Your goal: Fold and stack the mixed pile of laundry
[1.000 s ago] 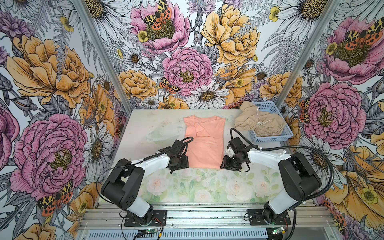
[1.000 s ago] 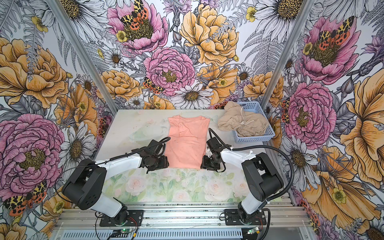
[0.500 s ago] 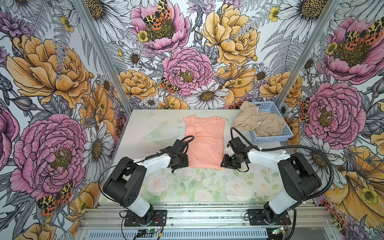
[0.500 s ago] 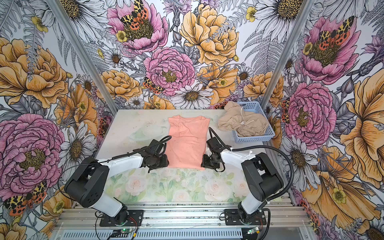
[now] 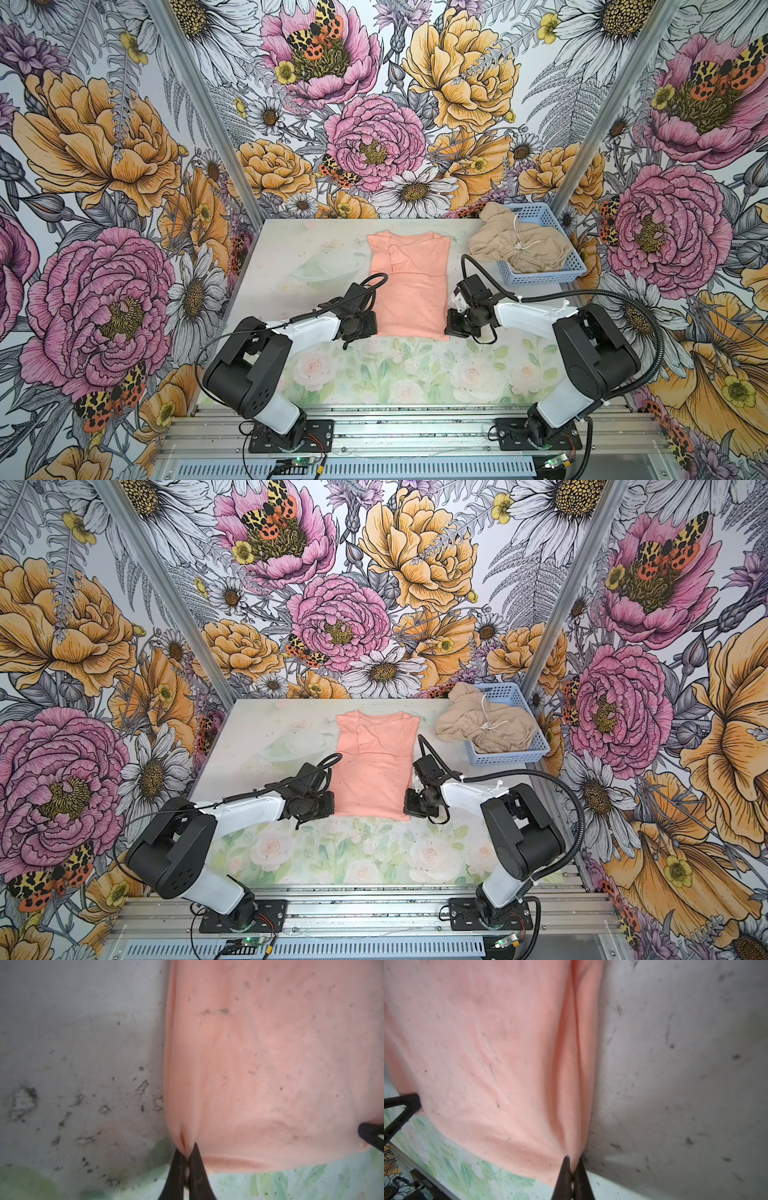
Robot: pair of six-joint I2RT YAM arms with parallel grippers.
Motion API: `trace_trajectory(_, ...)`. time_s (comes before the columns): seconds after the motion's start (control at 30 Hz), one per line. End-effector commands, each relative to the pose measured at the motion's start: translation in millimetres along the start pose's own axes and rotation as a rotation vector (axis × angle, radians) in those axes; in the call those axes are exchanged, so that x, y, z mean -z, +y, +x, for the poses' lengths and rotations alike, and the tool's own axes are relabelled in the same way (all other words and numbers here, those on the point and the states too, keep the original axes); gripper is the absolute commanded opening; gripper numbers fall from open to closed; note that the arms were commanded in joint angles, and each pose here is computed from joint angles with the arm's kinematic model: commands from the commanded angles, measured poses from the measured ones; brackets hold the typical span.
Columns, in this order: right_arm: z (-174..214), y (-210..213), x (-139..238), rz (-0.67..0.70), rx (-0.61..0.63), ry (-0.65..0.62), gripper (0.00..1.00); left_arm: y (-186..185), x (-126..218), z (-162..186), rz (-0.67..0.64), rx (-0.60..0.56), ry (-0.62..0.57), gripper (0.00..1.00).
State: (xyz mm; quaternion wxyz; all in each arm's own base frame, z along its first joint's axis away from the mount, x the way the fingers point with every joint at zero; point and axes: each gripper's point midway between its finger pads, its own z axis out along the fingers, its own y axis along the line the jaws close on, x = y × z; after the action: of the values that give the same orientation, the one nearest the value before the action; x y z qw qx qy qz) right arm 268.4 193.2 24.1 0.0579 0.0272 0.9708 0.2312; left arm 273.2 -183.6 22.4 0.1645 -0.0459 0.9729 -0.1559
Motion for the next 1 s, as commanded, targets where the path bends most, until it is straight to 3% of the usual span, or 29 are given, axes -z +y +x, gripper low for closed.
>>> trace_trajectory(0.0,8.1,8.7,19.9,-0.025,0.007,-0.007,0.00,15.7,11.1,38.8,-0.057,0.026,0.098,0.00)
trace_trajectory(0.63,82.8,39.3,134.1,-0.162,-0.022,-0.057,0.00,-21.5,154.1,85.7,0.039,0.052,-0.048,0.00)
trace_trajectory(0.8,83.3,48.4,163.2,-0.175,-0.025,-0.096,0.00,-41.1,179.8,74.2,0.055,0.027,-0.081,0.00)
trace_trajectory(0.97,50.3,66.0,176.1,-0.169,-0.002,-0.133,0.00,-51.2,190.5,41.3,0.061,0.026,-0.088,0.00)
